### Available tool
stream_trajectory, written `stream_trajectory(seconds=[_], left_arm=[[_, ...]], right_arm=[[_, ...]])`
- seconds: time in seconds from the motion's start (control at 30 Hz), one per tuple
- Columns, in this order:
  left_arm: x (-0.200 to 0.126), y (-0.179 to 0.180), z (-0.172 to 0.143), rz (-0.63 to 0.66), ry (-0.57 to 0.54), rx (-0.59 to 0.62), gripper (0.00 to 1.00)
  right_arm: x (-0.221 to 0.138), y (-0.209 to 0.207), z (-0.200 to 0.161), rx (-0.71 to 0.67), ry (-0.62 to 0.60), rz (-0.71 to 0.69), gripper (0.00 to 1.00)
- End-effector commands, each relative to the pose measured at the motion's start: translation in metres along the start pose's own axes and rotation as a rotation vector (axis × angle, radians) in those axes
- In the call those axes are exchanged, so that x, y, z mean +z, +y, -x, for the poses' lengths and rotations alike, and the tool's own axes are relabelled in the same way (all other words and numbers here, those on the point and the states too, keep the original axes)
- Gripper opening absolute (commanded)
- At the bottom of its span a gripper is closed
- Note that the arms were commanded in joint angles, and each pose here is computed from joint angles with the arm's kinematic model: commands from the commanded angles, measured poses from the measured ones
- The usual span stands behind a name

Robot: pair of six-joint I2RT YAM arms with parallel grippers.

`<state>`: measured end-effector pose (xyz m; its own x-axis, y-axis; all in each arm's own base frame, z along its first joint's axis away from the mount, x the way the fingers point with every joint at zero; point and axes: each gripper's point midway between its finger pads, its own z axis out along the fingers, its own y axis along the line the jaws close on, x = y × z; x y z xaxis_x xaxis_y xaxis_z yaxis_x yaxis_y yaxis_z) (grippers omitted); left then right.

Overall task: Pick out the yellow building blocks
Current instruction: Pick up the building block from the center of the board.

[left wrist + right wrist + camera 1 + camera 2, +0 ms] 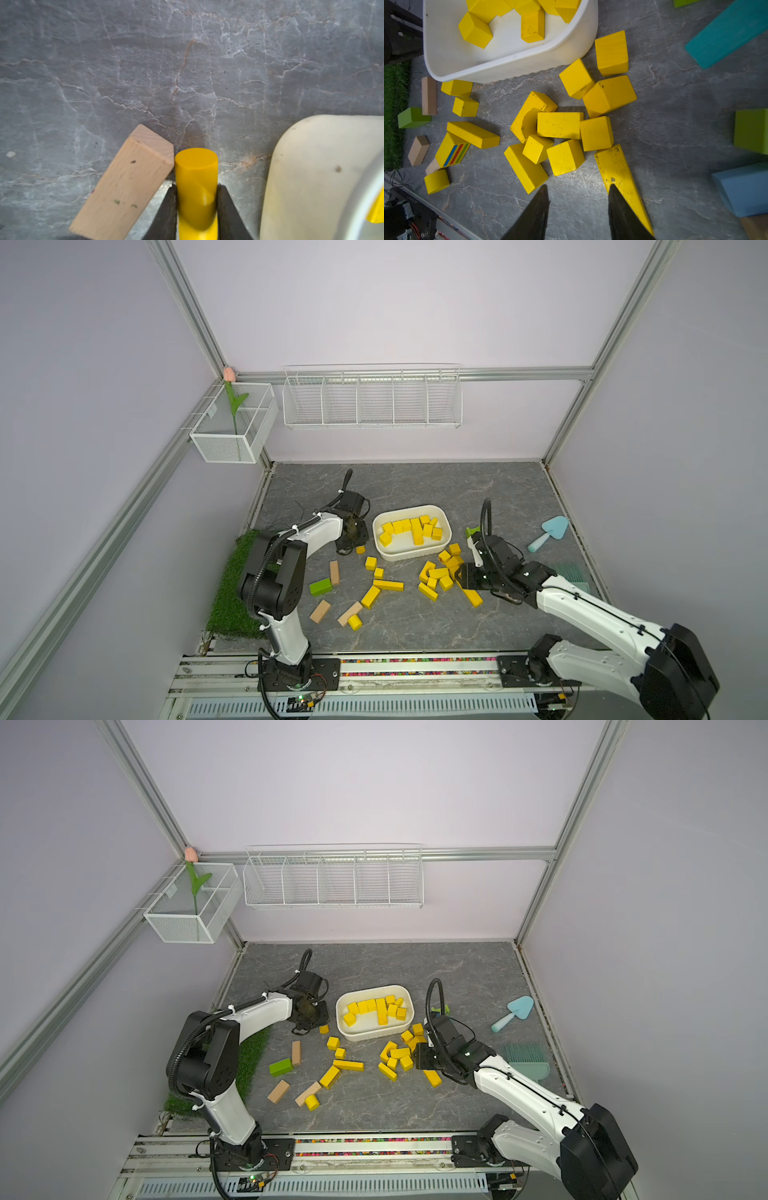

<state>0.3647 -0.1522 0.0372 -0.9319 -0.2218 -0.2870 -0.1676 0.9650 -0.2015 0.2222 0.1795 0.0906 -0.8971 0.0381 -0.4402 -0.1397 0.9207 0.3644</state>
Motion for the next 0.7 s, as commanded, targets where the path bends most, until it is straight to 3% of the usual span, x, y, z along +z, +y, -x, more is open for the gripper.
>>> stream_trajectory(seconds=[0.0, 0.1, 0.4, 0.67], left_arm=[[0.007, 0.009, -0.012, 0.033, 0.060, -0.003, 0.42], [0.011, 0.010, -0.013, 0.048, 0.078, -0.004, 0.42], [0.004, 0.009, -0.011, 0.027, 0.048, -0.004, 0.24], [-0.020, -0.001, -0.006, -0.036, -0.010, 0.023, 0.23]], right_arm=[[0.000, -0.002, -0.002, 0.017, -0.003, 0.006, 0.48], [0.000, -0.002, -0.001, 0.020, -0.006, 0.007, 0.48], [0.000, -0.002, -0.001, 0.020, -0.007, 0.007, 0.49], [0.000, -0.003, -0.001, 0.022, -0.007, 0.008, 0.49]])
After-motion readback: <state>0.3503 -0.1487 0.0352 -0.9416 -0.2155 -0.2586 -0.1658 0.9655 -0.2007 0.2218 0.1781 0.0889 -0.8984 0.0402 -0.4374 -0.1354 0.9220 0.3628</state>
